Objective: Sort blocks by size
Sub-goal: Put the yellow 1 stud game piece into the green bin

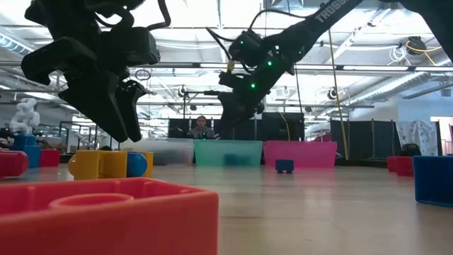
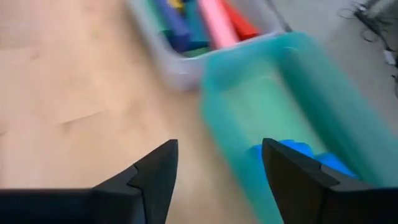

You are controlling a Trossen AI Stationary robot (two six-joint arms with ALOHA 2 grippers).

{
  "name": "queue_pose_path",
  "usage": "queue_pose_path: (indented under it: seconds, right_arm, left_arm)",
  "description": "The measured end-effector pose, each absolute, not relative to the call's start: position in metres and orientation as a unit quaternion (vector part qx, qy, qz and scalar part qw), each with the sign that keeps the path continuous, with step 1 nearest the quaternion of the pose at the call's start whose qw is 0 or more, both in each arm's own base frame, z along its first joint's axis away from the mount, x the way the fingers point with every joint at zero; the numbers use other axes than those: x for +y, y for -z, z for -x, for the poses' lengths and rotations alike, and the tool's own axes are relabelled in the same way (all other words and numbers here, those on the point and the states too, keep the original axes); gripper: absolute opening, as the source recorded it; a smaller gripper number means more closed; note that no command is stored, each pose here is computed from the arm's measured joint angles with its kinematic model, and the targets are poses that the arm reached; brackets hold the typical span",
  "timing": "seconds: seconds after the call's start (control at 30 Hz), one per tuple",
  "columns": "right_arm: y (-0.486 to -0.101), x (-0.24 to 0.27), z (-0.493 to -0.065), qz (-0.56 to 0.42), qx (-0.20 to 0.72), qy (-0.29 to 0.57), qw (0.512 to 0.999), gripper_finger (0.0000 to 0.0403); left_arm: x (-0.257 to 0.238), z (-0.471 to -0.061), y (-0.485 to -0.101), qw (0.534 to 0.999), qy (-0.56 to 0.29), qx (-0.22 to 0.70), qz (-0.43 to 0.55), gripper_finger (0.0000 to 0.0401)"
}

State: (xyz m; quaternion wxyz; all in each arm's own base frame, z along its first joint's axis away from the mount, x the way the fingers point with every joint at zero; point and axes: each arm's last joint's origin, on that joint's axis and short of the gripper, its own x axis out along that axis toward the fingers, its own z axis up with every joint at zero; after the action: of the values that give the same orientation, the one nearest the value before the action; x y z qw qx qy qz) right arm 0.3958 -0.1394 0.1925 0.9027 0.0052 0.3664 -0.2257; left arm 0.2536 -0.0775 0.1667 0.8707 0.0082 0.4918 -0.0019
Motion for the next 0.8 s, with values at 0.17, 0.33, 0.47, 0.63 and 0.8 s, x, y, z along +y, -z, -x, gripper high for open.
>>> queue_pose_path:
  seconds: [0.17,0.33,0.47,0.63,0.8]
  right_arm:
    - [-0.187,-0.110,-0.400,-0.006,0.400,0.183,0.898,0.0211]
    - [-0.187,-0.082,-0.402,-0.003,0.417,0.152,0.896,0.0211]
    - [-0.192,-0.060,-0.400,0.002,0.431,0.133,0.892,0.0210]
    - [-0.196,-0.041,-0.387,0.009,0.422,0.133,0.897,0.0210]
    - [-0.190,-0.029,-0.352,-0.018,0.382,0.134,0.914,0.0210]
  left_arm:
    - [-0.078,-0.254,-0.167,0.871,0.002,0.491,-0.008,0.0202]
    - [-0.078,-0.254,-0.167,0.871,0.001,0.491,-0.006,0.0202]
    - [-0.078,-0.254,-0.167,0.871,-0.011,0.490,0.016,0.0202]
    - [-0.078,-0.254,-0.167,0.870,-0.018,0.491,0.026,0.0202]
    - [-0.078,-0.253,-0.167,0.870,-0.018,0.493,0.025,0.0202]
